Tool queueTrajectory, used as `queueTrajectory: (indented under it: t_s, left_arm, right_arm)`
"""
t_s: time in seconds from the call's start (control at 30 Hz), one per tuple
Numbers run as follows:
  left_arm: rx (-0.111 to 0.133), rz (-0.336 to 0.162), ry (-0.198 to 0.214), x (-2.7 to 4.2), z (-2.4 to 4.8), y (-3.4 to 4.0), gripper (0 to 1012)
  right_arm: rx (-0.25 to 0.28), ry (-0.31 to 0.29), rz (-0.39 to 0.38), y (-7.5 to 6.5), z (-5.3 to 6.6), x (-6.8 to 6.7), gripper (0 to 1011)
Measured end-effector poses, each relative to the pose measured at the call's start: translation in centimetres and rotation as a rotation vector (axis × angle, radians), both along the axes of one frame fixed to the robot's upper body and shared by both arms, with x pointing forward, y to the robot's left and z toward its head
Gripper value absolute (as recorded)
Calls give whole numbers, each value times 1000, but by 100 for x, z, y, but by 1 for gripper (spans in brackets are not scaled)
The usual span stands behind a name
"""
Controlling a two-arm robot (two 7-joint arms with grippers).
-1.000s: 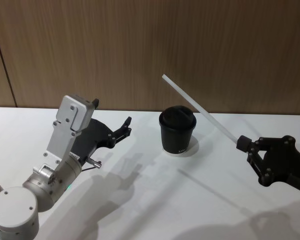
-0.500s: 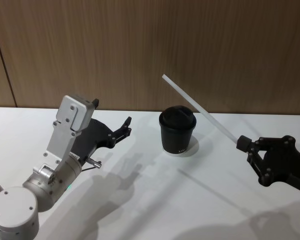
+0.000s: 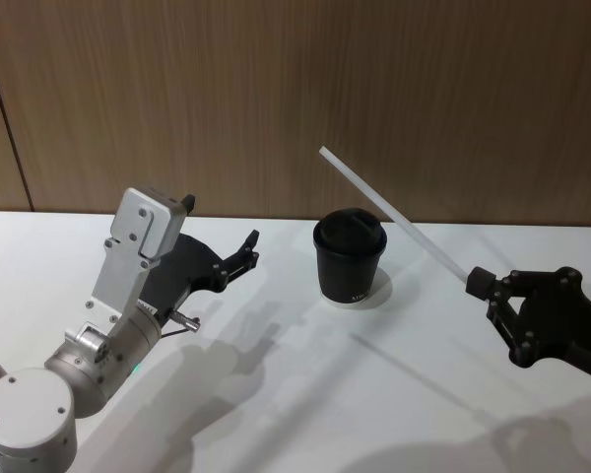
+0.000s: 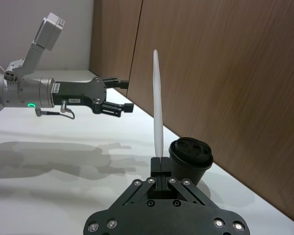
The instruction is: Pick up the straw with one hand, pass it to the other hand, and insert it into the cup.
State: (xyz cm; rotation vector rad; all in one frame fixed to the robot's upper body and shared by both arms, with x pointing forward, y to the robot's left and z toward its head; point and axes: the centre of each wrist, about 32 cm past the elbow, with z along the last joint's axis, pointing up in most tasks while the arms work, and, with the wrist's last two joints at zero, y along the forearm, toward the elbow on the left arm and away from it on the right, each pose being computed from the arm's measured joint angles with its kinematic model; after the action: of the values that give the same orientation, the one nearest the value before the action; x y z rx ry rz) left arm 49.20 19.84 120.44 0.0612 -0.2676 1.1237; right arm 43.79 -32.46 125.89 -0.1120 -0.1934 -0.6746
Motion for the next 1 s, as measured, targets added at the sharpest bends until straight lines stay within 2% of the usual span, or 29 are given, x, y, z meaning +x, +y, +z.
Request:
queueTrajectory:
  t_s: [1.0]
  left_arm:
    - [0, 0, 0, 0, 0, 0, 1003]
  right_arm:
    - [0, 0, 0, 0, 0, 0, 0]
